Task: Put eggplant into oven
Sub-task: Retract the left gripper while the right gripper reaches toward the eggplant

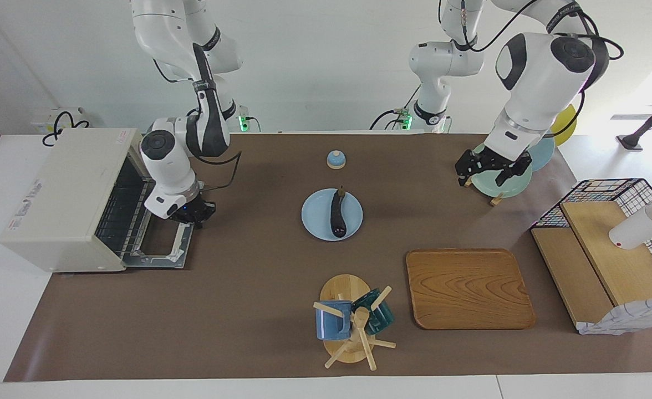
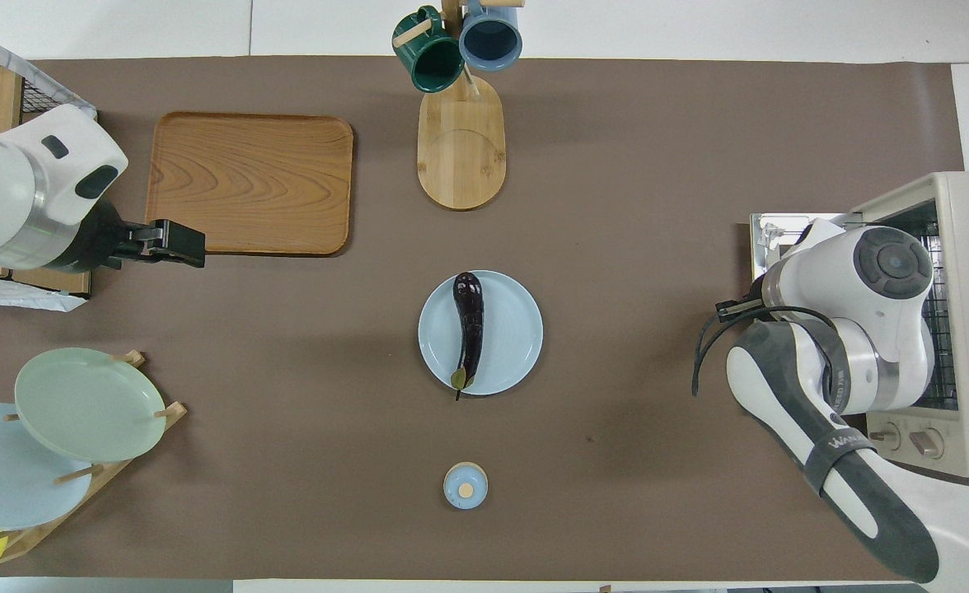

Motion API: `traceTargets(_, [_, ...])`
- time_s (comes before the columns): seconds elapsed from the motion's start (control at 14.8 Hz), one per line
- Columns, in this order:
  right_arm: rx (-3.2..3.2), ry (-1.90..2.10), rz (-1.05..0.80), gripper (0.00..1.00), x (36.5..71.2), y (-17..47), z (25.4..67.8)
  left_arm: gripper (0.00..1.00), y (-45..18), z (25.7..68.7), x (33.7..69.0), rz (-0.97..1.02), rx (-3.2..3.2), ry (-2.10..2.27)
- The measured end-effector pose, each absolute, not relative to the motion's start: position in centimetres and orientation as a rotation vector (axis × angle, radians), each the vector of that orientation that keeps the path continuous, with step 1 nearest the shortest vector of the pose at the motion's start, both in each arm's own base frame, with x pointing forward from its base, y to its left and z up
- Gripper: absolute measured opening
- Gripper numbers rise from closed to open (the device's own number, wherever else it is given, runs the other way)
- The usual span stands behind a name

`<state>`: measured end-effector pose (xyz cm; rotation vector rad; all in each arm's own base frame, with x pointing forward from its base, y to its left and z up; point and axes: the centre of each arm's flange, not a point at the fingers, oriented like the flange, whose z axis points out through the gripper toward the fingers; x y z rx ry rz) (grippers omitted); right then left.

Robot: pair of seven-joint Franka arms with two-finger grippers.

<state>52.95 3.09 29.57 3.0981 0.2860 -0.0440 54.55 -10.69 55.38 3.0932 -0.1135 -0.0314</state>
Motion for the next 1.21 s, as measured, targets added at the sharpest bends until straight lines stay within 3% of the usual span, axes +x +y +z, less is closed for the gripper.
traceTargets(0.27, [3.168,0.217,0.012,0.01,53.8,8.1,31.3,1.0,-10.8,57.8,52.2,-0.07,3.1,-0.131])
traceTargets(0.4, [3.178,0.151,0.024,0.15,54.3,10.9,32.8,1.0,-10.9,57.8,52.2,-0.066,3.1,-0.134])
traceTargets(0.74, [3.188,0.119,0.015,0.68,54.4,20.2,37.4,1.0,-10.5,60.1,53.0,-0.07,3.13,-0.138])
traceTargets(0.94, [3.195,0.05,0.022,0.77,54.8,25.9,40.7,1.0,-10.5,60.5,53.0,-0.11,3.139,-0.145])
traceTargets(1.08, [3.189,-0.002,0.017,0.98,54.6,30.9,41.9,1.0,-10.6,59.4,53.1,-0.13,3.139,-0.157])
traceTargets(1.21, [3.15,-0.052,0.019,1.0,53.9,37.1,41.6,1.0,-10.7,58.5,53.1,-0.149,3.14,-0.162])
